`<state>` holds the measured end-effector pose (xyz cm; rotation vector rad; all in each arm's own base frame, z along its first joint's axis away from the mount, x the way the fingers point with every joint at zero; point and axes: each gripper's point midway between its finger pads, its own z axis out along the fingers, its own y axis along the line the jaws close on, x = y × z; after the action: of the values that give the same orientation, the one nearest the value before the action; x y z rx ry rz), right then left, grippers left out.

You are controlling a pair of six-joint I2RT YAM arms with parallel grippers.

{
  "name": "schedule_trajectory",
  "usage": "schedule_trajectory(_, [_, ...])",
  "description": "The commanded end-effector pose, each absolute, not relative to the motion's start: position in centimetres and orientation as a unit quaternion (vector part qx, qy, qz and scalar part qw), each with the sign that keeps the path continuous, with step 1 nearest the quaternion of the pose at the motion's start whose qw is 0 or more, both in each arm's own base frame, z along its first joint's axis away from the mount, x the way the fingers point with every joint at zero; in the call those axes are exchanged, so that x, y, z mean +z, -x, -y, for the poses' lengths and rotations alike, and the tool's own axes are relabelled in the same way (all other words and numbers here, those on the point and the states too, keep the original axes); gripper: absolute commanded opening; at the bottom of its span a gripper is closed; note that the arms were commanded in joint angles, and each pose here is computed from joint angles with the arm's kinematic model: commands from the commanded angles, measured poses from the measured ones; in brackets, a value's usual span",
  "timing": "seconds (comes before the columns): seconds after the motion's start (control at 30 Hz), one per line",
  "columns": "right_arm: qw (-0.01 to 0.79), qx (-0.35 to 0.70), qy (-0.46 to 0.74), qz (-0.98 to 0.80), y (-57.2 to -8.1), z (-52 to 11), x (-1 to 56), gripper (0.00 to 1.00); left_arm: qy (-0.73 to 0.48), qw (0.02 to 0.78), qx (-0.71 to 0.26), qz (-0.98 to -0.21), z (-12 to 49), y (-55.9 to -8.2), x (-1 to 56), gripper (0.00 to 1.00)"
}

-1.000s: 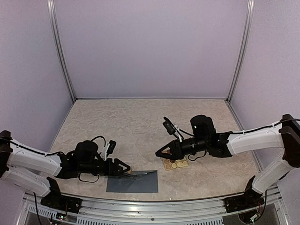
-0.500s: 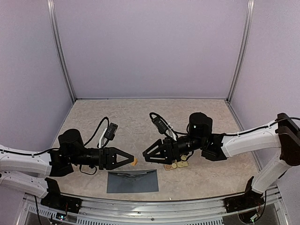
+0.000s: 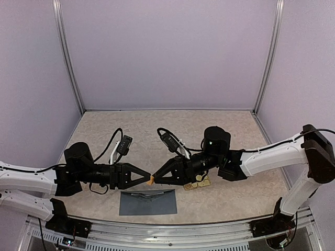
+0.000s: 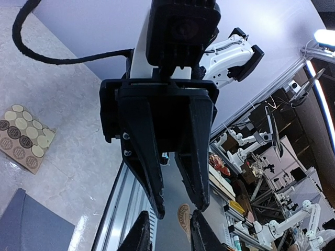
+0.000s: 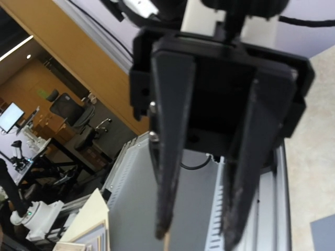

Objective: Place the letter into the envelope and seal it

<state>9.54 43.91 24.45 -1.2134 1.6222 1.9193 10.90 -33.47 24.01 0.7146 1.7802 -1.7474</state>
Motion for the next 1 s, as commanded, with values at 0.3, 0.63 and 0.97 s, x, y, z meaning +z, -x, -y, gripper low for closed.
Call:
schedule_trajectory(0.3, [0.173,0.692,0.446,-0.540,-8.4,-44.8,25.9,0.00,-0.273,0.290,-0.649,-0.649,33.5,-10.9,25.3,0.24])
schedule_trajectory(0.63, [0.223,0.630,0.416,-0.617,-11.4,-45.4,24.6,0.00,-0.264,0.296,-0.629,-0.668,33.4,-11.6,24.7,0.61])
schedule_trajectory(0.97, [0.244,0.556,0.401,-0.686,-13.6,-45.2,22.1,0.00,-0.241,0.317,-0.576,-0.713,32.5,-13.2,23.2,0.81])
